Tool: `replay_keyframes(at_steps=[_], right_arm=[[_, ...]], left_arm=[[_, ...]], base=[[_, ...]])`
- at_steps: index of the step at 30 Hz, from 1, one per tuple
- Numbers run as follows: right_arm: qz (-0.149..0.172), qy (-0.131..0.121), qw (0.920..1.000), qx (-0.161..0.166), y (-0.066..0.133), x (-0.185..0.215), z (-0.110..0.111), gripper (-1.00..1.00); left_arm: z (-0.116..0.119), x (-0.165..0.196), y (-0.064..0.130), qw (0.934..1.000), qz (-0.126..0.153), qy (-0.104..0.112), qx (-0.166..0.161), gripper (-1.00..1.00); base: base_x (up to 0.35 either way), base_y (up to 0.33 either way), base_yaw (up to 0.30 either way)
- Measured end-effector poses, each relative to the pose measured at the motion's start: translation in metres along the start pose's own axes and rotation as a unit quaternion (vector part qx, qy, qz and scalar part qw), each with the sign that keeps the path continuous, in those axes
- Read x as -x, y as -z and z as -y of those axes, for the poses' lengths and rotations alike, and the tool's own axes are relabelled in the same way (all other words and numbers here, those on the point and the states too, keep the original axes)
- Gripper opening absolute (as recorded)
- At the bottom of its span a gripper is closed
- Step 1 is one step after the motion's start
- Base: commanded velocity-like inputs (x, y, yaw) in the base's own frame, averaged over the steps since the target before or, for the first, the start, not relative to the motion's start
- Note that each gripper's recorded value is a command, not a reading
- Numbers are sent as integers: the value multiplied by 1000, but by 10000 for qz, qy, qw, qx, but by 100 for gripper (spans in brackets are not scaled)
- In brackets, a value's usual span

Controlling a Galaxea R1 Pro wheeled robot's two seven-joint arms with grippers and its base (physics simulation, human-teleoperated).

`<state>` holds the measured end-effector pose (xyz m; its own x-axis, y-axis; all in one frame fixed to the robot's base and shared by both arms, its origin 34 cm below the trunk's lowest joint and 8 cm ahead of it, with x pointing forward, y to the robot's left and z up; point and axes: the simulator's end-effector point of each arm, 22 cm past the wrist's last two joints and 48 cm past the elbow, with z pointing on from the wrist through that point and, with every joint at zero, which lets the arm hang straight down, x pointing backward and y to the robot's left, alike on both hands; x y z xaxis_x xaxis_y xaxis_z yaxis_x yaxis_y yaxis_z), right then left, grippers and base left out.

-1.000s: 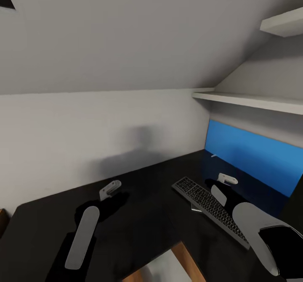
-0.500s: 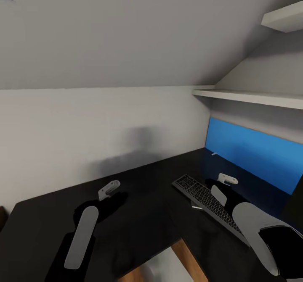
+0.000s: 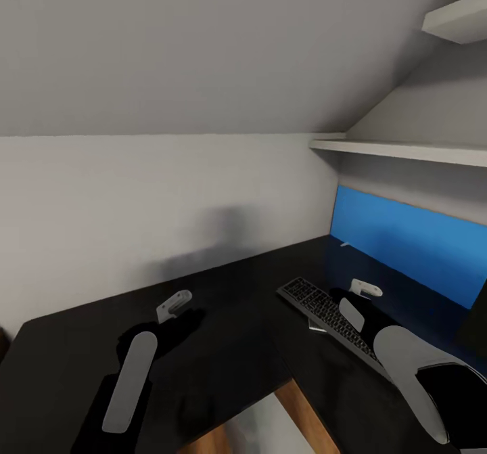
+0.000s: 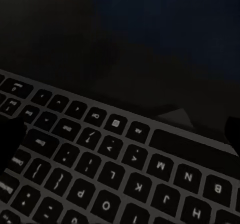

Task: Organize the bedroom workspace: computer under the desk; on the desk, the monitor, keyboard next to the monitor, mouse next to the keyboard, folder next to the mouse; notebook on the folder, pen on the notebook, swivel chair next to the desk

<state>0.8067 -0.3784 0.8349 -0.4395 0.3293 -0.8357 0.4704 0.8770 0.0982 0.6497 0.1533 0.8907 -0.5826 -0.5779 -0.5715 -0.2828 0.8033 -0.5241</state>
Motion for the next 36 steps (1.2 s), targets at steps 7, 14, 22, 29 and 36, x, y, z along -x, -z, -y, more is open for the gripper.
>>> replay_keyframes(at_steps=[7,14,22,29,36], right_arm=[[128,29,9999,37,0,6,-2,100],[-12,111,9994,-337,-8,22,52,100],[32,64,9996,-258,-9,21,50,100],[105,39,9998,-137,-7,20,36,100],[130,23,9999,-111,-6,22,31,100]], left_arm=[[0,0,0,10000,-3,-5,-5,100],[-3,2,0,10000,18,-26,29,100],[-7,2,-1,10000,18,10,64,100],[-13,6,-1,9999,47,86,113,100],[-20,11,-1,9997,75,204,149,100]], base=[[0,0,0],[0,0,0],[86,-57,0],[83,-36,0],[44,-27,0]])
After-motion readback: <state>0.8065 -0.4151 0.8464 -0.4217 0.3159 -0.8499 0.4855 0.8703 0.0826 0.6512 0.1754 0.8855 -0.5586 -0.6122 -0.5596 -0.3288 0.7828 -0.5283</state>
